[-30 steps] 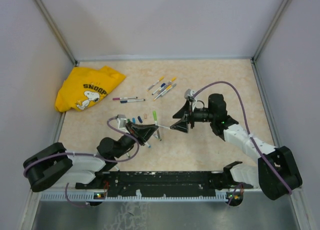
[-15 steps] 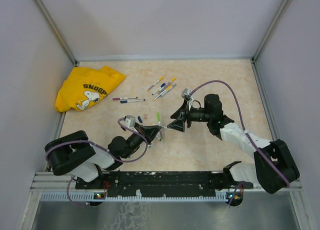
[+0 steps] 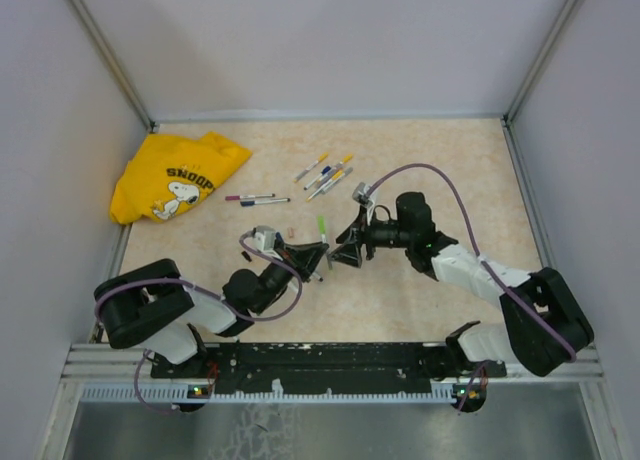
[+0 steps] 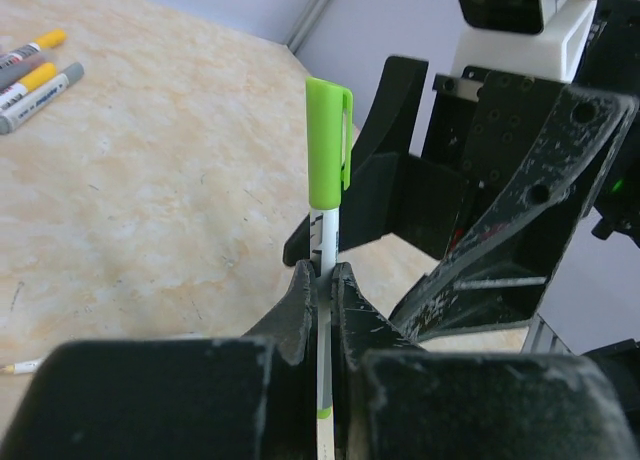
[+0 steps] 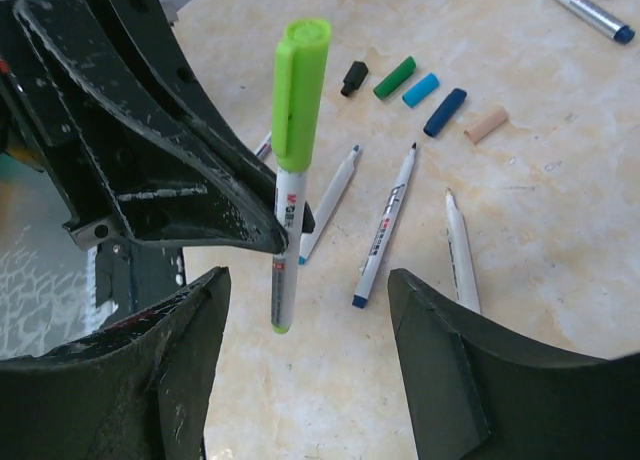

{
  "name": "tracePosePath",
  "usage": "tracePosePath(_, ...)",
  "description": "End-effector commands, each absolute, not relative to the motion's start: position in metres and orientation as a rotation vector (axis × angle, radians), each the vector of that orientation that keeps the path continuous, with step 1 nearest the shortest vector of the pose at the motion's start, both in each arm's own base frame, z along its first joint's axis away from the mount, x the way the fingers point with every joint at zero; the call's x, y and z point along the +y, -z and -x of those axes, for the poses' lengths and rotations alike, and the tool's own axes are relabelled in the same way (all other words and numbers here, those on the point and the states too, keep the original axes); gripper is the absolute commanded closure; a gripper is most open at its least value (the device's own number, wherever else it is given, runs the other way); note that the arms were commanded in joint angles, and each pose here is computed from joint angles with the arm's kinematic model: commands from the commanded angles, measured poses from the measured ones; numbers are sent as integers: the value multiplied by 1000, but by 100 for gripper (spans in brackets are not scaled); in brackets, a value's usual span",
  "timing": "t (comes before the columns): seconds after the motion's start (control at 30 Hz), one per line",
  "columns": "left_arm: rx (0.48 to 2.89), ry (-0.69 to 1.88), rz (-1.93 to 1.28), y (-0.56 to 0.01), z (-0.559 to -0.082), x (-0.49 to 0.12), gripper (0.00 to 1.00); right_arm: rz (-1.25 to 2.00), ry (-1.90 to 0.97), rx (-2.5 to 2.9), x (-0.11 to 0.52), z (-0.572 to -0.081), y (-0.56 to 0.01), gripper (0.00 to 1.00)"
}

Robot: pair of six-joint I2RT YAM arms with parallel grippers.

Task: Open the pen caps
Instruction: Open the pen cap from the pen.

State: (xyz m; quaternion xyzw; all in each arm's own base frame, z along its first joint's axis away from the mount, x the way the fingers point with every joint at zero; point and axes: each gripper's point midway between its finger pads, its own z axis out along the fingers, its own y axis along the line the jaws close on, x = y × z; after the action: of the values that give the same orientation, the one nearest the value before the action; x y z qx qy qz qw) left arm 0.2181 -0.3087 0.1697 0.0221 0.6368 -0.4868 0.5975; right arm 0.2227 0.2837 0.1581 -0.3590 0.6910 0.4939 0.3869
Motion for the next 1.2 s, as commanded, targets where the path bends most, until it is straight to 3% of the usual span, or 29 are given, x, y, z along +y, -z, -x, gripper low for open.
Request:
tracePosePath(0.0, 1167, 1239, 77, -253, -218, -293, 100, 966, -1216, 1698, 297, -226, -167, 36)
tracePosePath(0.17, 1143, 1277, 65, -263, -215, -298, 100, 973, -1233, 1715, 308, -223, -167, 41)
tracePosePath(0.33, 1147, 1296, 71, -262, -213, -298, 100, 955, -1234, 1723, 309, -226, -170, 55)
tracePosePath(0.43, 1139, 1314, 55, -265, -209, -300, 100, 948, -1241, 1723, 310, -226, -173, 69)
tracePosePath(0.57, 1136, 1339, 36, -267, -206, -305, 100, 960, -1274, 1725, 311, -222, -173, 100)
tracePosePath(0.63, 1137, 1338, 32, -266, -206, -305, 99, 967, -1278, 1725, 312, -222, -174, 100)
tracePosePath(0.83, 1115, 1337, -14, -269, -194, -293, 59, 1014, -1265, 1737, 311, -222, -175, 100)
tracePosePath(1.17, 1139, 1356, -193, -257, -167, -251, 24, 1241, -1289, 1678, 282, -220, -181, 100)
